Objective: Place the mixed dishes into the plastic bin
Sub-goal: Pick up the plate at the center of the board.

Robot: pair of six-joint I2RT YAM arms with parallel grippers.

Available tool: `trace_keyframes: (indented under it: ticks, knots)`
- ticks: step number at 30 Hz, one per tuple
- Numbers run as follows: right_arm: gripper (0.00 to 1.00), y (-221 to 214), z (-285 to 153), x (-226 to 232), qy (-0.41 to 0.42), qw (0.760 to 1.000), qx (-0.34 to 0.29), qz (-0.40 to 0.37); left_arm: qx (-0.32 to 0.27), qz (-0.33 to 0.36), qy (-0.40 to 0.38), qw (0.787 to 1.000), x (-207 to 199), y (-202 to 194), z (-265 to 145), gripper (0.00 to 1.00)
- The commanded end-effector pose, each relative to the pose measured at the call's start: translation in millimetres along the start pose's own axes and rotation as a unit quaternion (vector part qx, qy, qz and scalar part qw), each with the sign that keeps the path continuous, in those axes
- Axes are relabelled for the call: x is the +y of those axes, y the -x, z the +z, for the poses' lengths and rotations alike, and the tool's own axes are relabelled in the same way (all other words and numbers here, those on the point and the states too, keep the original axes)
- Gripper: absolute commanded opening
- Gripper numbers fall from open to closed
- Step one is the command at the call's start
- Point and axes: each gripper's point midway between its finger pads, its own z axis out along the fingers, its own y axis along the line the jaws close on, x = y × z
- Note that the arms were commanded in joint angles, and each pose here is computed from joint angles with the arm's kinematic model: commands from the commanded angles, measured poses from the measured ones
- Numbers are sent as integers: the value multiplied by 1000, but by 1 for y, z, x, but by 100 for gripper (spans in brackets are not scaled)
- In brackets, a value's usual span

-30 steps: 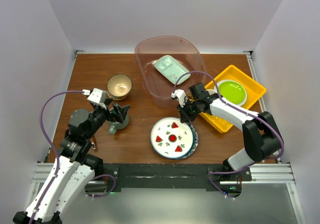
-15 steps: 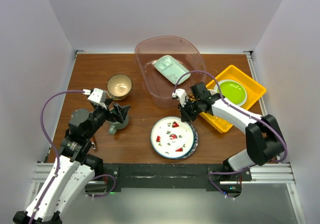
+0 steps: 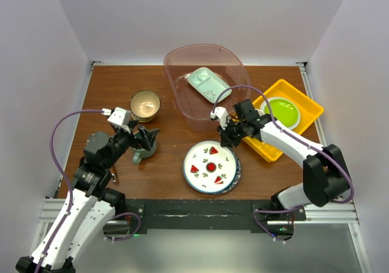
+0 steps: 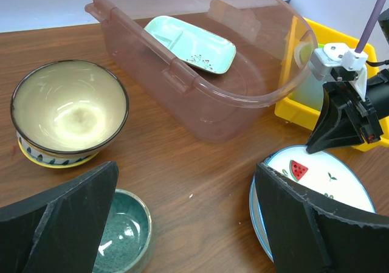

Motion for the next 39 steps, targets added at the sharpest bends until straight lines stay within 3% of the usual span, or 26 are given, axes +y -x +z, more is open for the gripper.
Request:
trace_keyframes:
  ticks: [1,22,39]
  knots:
    - [0,28,-16,2,4,998,-47,-34,-13,12,-12,1000,-3,6,3,100]
    - [0,38,-30,9,11,996,-75,-52,30,-10,-73,997,-23,-12,12,100]
    - [0,42,-36,12,11,994,-85,-65,106,-95,-163,976,-59,-42,16,100]
